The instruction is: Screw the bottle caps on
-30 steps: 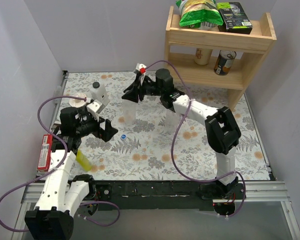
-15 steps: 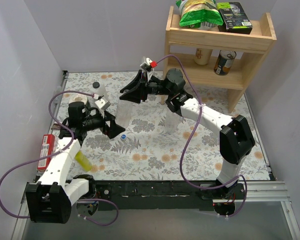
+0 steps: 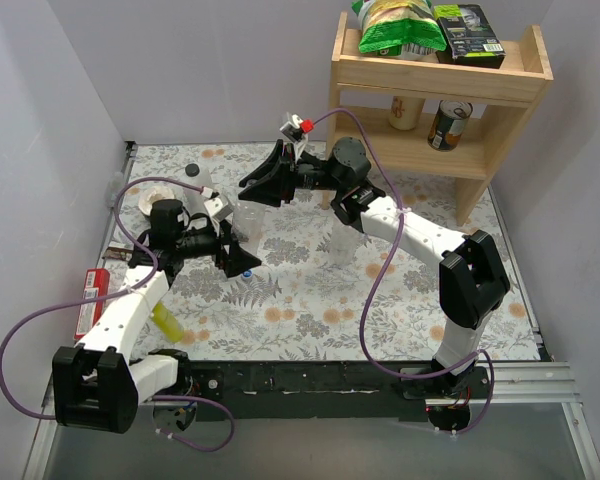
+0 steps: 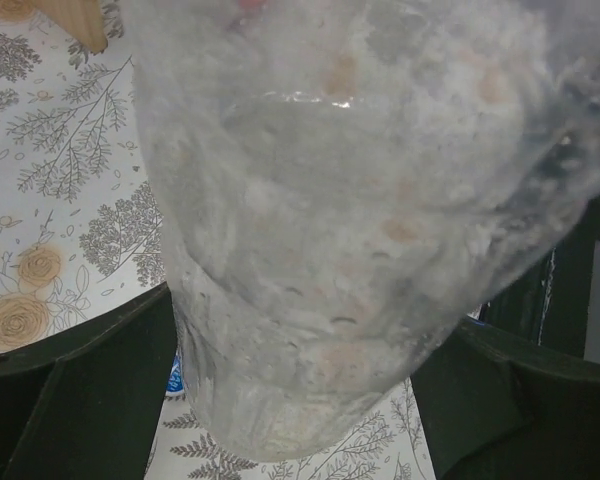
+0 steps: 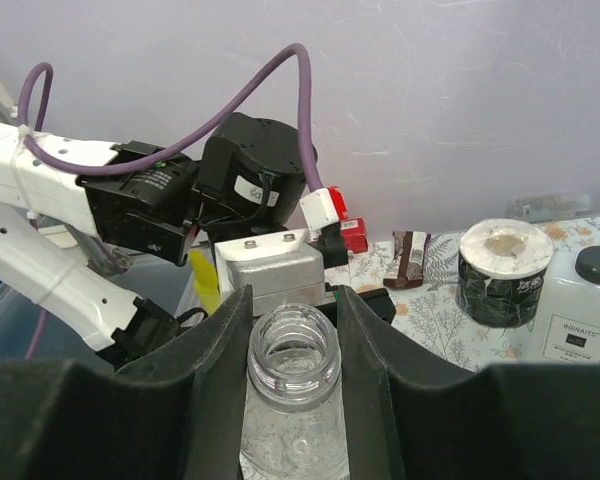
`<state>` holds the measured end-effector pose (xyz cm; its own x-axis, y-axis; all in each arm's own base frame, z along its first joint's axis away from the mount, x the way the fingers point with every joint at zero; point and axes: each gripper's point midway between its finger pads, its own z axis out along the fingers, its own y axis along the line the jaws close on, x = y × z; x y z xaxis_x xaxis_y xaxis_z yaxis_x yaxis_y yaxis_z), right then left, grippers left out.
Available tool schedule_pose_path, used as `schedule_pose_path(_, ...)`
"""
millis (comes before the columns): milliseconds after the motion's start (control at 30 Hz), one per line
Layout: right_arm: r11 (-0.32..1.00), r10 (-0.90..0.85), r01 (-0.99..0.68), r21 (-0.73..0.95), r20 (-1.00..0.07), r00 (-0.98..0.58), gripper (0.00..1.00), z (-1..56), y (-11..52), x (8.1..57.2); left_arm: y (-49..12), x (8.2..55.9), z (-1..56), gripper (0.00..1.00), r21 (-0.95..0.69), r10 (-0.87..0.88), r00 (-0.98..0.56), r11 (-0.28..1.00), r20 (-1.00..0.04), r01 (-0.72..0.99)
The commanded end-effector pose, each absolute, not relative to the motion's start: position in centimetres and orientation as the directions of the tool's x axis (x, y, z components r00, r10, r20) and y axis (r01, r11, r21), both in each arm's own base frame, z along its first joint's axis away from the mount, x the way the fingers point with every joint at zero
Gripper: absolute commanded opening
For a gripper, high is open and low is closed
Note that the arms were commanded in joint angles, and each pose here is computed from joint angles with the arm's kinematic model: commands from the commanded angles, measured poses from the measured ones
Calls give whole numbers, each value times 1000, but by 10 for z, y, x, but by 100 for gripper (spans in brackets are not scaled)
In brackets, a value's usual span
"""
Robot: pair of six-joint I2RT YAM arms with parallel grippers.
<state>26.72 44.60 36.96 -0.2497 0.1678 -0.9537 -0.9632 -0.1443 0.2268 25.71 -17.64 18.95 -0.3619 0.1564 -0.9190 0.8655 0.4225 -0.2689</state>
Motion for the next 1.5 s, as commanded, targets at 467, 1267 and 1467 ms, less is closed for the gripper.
schedule_pose_path(467, -178, 108, -977, 116, -985, -137, 75, 392, 423, 269, -179, 255, 234, 35, -236, 128, -308, 398, -943, 887)
schedule_pose_path(1267, -300, -545, -921, -246, -749, 378, 68, 152, 446, 298, -71, 275, 318, 0, -265, -212, -163, 821, -964, 505)
schedule_pose_path(1467, -363, -619, -902, -233, -664, 420, 71, 92, 471, 296, -78, 262, 309, 0, -296, -221, -203, 802, -954, 519)
